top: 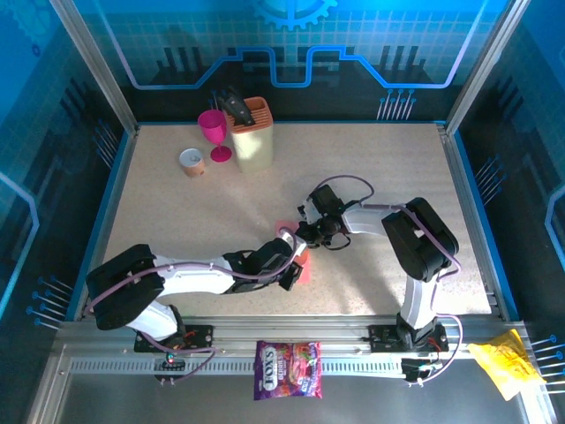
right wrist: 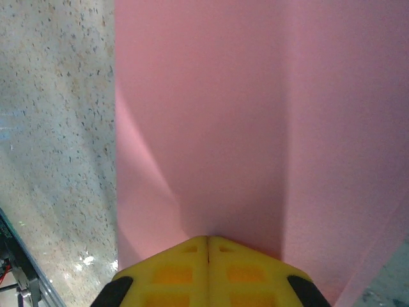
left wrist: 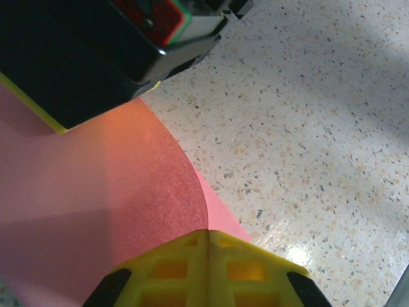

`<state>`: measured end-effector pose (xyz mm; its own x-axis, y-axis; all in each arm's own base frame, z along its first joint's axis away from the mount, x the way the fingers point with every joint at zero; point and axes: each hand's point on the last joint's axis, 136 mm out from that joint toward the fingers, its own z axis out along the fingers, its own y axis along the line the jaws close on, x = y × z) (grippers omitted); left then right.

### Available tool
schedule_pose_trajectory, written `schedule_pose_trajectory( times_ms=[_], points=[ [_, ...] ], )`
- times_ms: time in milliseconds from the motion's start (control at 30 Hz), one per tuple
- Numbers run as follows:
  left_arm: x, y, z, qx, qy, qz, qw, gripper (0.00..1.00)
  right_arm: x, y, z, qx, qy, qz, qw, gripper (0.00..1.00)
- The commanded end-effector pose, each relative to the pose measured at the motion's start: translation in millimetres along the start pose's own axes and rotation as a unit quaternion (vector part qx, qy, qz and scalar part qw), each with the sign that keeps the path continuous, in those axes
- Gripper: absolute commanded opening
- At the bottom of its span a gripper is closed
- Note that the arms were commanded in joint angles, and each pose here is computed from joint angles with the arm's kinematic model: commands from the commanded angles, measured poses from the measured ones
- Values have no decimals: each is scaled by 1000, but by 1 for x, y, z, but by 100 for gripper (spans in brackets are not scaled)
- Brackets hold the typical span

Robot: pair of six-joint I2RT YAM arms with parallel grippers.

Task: Fold a paper plane with a square sheet of paper (pick it up from the middle)
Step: Fold the triangle a second time at the center of the table.

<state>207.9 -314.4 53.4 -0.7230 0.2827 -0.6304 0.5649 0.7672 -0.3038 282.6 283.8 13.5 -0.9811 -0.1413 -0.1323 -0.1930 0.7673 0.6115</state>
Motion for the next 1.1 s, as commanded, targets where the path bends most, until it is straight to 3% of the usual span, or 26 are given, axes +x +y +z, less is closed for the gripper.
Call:
schedule_pose_trajectory(
  times_ms=[0, 800, 1067],
  points=[
    [-6, 3, -3, 5, -1, 13, 1000, 0, 4, -13, 8, 16, 8, 10, 1000, 0],
    [-9, 57, 4, -57, 11, 9, 998, 0, 14, -34, 19, 29, 20, 28, 999, 0],
    [-2, 55, 7, -46, 20, 1, 999, 0, 1, -15, 10, 0, 11, 18, 1000, 0]
  ],
)
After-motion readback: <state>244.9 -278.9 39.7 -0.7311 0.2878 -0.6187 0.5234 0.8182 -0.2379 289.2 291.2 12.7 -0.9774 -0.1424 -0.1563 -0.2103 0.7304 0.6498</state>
